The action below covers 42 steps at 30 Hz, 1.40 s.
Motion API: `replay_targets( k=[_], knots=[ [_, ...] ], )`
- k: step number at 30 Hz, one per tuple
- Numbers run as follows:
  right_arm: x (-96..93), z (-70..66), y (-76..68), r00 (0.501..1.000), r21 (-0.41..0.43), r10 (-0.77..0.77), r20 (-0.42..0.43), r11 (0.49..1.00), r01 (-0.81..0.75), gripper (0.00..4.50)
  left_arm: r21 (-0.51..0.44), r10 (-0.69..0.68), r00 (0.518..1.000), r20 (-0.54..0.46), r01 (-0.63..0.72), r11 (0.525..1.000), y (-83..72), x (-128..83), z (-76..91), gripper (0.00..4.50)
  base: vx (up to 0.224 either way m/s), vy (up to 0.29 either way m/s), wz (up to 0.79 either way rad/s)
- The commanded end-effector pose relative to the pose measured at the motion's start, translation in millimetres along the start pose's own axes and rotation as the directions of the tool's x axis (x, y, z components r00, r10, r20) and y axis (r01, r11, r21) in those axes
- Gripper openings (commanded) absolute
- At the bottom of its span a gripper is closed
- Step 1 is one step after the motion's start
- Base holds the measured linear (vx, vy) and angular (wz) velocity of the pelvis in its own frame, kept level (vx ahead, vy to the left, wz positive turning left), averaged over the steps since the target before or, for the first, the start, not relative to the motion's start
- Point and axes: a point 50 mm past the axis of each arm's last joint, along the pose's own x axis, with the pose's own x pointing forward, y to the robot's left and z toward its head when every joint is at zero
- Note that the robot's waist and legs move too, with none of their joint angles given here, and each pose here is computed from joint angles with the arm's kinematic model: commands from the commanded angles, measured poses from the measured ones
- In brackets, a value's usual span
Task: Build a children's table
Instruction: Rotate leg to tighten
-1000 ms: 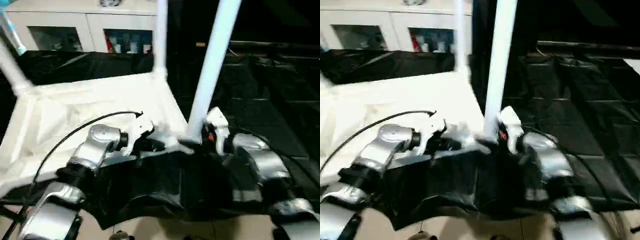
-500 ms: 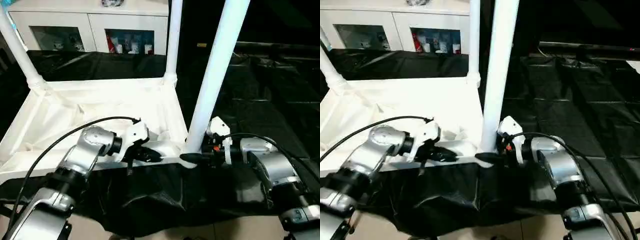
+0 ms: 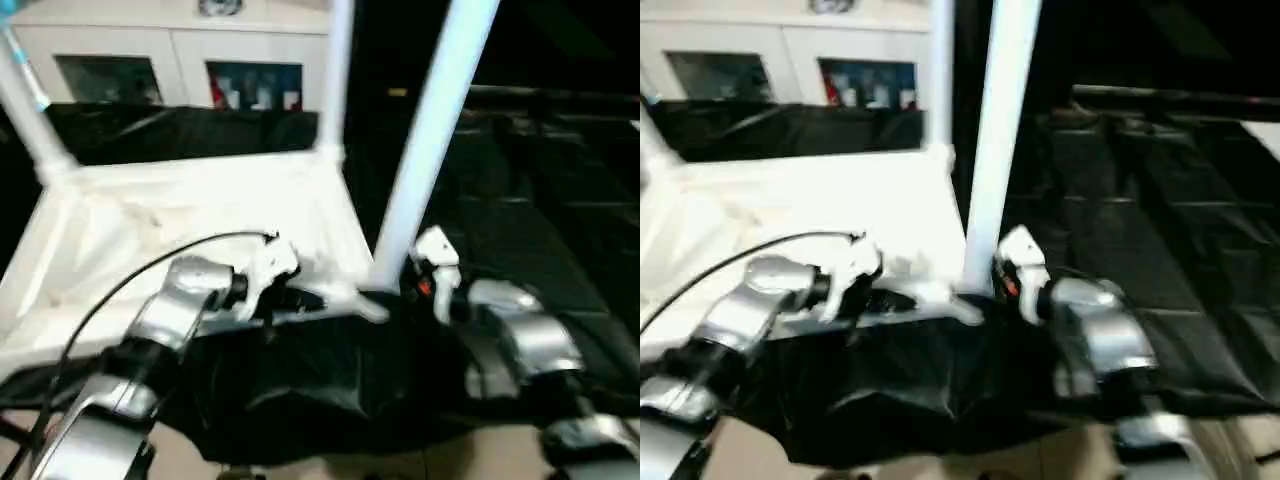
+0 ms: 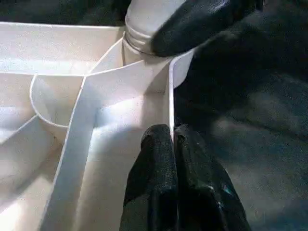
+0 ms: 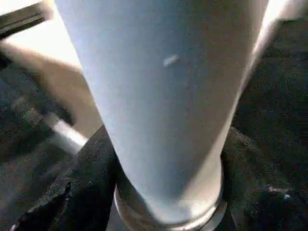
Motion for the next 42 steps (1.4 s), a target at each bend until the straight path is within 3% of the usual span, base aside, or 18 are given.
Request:
replay_targets(
  k=[1, 4, 8, 10, 12, 14, 18, 19, 22, 23, 25, 33, 42],
  knots=[
    [23.4, -0.2, 23.3, 1.0, 0.035, 0.031, 0.007, 0.999, -0.031, 2.65, 0.051, 0.021, 0.996, 0.082, -0.025, 0.998, 0.0, 18.4, 30.0, 0.0, 0.0, 0.0, 0.0],
    [37.2, 2.0, 31.5, 0.999, 0.055, -0.046, 0.013, 0.997, 0.045, 2.65, 0.031, 0.07, 0.993, 0.097, -0.073, 0.997, 3.5, 26.1, 37.0, 0.0, 0.0, 0.0, 0.0],
    [47.9, 5.5, 44.7, 0.999, 0.056, -0.007, 0.042, 0.998, 0.004, 2.65, 0.026, 0.064, 0.991, 0.118, -0.067, 0.997, 1.9, 31.4, 42.8, 0.0, 0.0, 0.0, 0.0],
    [49.2, 7.7, 46.8, 0.998, 0.084, 0.018, 0.057, 0.996, -0.023, 3.2, 0.028, 0.053, 0.992, 0.118, -0.056, 0.998, 1.3, 31.8, 42.5, 0.0, 0.0, 0.0, 0.0],
    [48.7, 9.5, 46.3, 0.997, 0.083, 0.031, 0.064, 0.996, -0.036, 3.34, 0.03, 0.044, 0.992, 0.116, -0.048, 0.998, 1.0, 31.5, 41.9, 0.0, 0.0, 0.0, 0.0],
    [42.6, 13.3, 38.4, 0.997, 0.016, 0.045, 0.061, 0.999, -0.046, 3.55, 0.055, 0.004, 0.995, 0.104, -0.01, 0.998, -0.5, 28.5, 38.1, 0.0, 0.0, 0.0, 0.0],
    [33.6, 14.8, 29.1, 0.997, -0.016, 0.059, 0.055, 0.998, -0.058, 3.78, 0.088, -0.011, 0.997, 0.076, 0.004, 0.996, -1.5, 25.5, 34.2, 0.0, 0.0, 0.0, 0.0],
    [28.0, 14.9, 24.4, 0.996, -0.023, 0.071, 0.051, 0.997, -0.07, 3.82, 0.063, -0.017, 0.997, 0.069, 0.013, 0.998, -1.4, 24.1, 32.1, 0.28, 0.0, 0.0, 0.0],
    [20.7, 14.7, 18.1, 0.996, -0.044, 0.074, 0.047, 0.996, -0.072, 3.82, 0.034, -0.013, 0.998, 0.064, 0.011, 0.999, -0.2, 22.1, 30.3, 0.28, 0.0, 0.0, 0.0],
    [18.1, 14.2, 15.6, 0.996, -0.044, 0.072, 0.046, 0.997, -0.07, 3.84, 0.034, -0.006, 0.999, 0.054, 0.004, 0.999, 0.4, 21.5, 28.6, 0.62, 0.0, 0.0, 0.0],
    [13.9, 13.7, 12.2, 0.996, -0.05, 0.072, 0.043, 0.996, -0.07, 3.84, 0.036, 0.016, 1.0, 0.021, -0.017, 0.999, 2.4, 20.1, 23.5, 0.65, 0.0, 0.0, 0.0],
    [7.6, 16.8, 3.2, 0.997, -0.06, 0.067, 0.046, 0.996, -0.064, 3.84, 0.025, 0.011, 1.0, -0.017, -0.01, 1.0, 4.6, 12.3, 16.9, 0.65, 0.0, 0.0, 0.0],
    [5.4, 15.4, -0.5, 0.998, -0.074, 0.055, 0.034, 0.996, -0.052, 3.84, 0.08, 0.035, 0.999, -0.028, -0.033, 0.996, 12.4, -8.4, 16.9, 0.65, 0.0, 0.0, 0.0]
  ],
)
